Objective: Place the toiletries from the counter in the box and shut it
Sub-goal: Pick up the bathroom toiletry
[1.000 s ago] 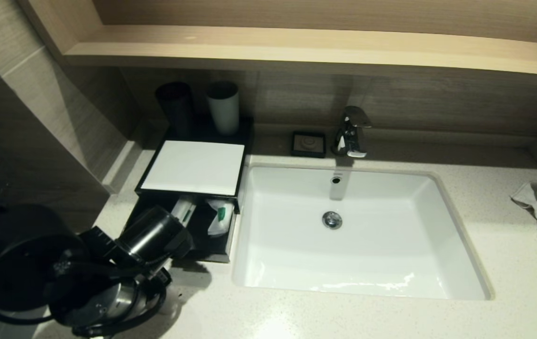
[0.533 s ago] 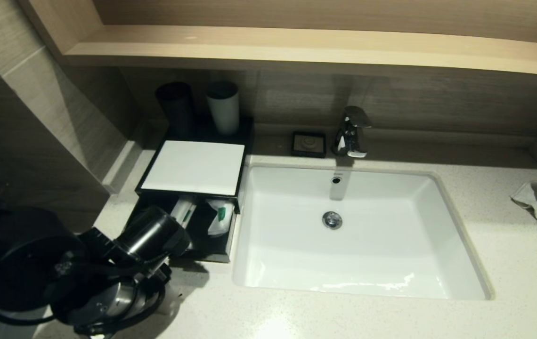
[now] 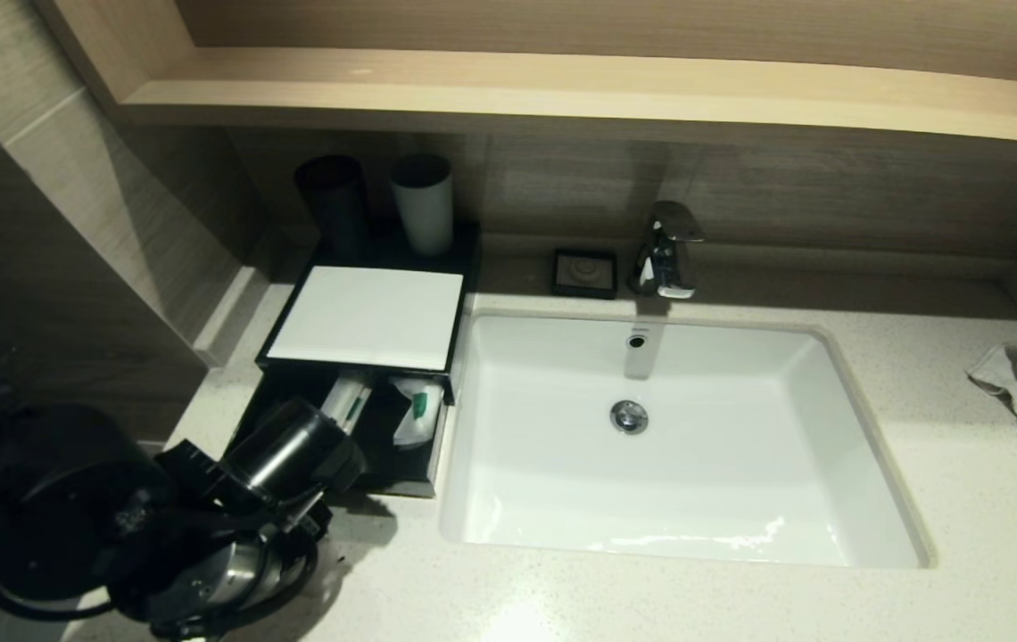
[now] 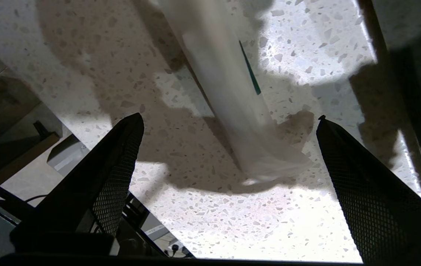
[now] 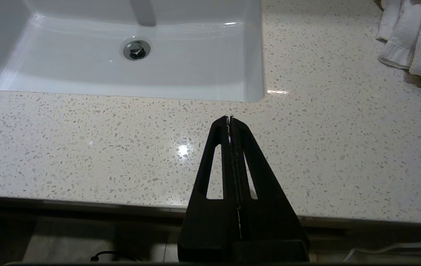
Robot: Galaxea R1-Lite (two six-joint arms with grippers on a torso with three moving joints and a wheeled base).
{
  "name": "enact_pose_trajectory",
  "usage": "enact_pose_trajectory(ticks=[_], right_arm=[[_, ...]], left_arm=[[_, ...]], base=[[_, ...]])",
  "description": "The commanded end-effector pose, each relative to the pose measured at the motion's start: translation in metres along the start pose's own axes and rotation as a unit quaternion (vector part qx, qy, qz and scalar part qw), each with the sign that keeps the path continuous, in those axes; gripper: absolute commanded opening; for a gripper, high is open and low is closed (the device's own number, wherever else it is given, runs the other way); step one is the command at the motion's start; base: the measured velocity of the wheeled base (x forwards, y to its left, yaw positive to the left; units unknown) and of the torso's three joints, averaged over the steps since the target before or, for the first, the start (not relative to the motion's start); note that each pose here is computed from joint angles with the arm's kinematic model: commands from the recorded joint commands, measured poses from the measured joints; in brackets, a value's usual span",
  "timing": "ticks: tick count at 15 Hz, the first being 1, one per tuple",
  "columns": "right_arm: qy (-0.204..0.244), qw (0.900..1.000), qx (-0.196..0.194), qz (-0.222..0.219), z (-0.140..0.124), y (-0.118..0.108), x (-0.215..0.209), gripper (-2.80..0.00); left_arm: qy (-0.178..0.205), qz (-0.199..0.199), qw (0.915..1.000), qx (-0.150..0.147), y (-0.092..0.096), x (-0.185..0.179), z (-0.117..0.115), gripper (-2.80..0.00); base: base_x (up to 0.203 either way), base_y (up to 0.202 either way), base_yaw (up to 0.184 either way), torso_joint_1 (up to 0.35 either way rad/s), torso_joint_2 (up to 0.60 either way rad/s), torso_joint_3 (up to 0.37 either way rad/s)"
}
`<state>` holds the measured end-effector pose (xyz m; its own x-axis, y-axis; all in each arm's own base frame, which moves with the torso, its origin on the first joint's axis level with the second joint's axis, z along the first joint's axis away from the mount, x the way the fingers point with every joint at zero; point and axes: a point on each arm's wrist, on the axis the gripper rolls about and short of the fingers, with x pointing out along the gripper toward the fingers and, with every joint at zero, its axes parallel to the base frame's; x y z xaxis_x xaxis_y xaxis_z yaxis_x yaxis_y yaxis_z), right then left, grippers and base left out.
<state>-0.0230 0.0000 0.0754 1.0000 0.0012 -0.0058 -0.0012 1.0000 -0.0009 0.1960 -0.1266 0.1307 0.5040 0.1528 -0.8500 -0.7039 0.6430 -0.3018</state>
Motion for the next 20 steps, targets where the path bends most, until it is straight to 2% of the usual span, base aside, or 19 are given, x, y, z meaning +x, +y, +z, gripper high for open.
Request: enact_pose_trajectory(ticks=[1,20], right_arm=[[0.0,1.0,0.0,0.0,-0.0001,0.0,0.0,-2.8],[0.0,1.0,0.0,0.0,-0.0001,0.0,0.0,-2.8]], left_arm=[[0.0,0.004,1.0,-0.002,0.0026,0.002,-0.0013,0.0],[0.006,-0.01,0.9999,-0.008,0.0081,0.0058,-0.0034,0.0]], base=[[0.0,0.0,0.0,0.0,0.0,0.0],[0.0,0.0,0.0,0.0,0.0,0.0]])
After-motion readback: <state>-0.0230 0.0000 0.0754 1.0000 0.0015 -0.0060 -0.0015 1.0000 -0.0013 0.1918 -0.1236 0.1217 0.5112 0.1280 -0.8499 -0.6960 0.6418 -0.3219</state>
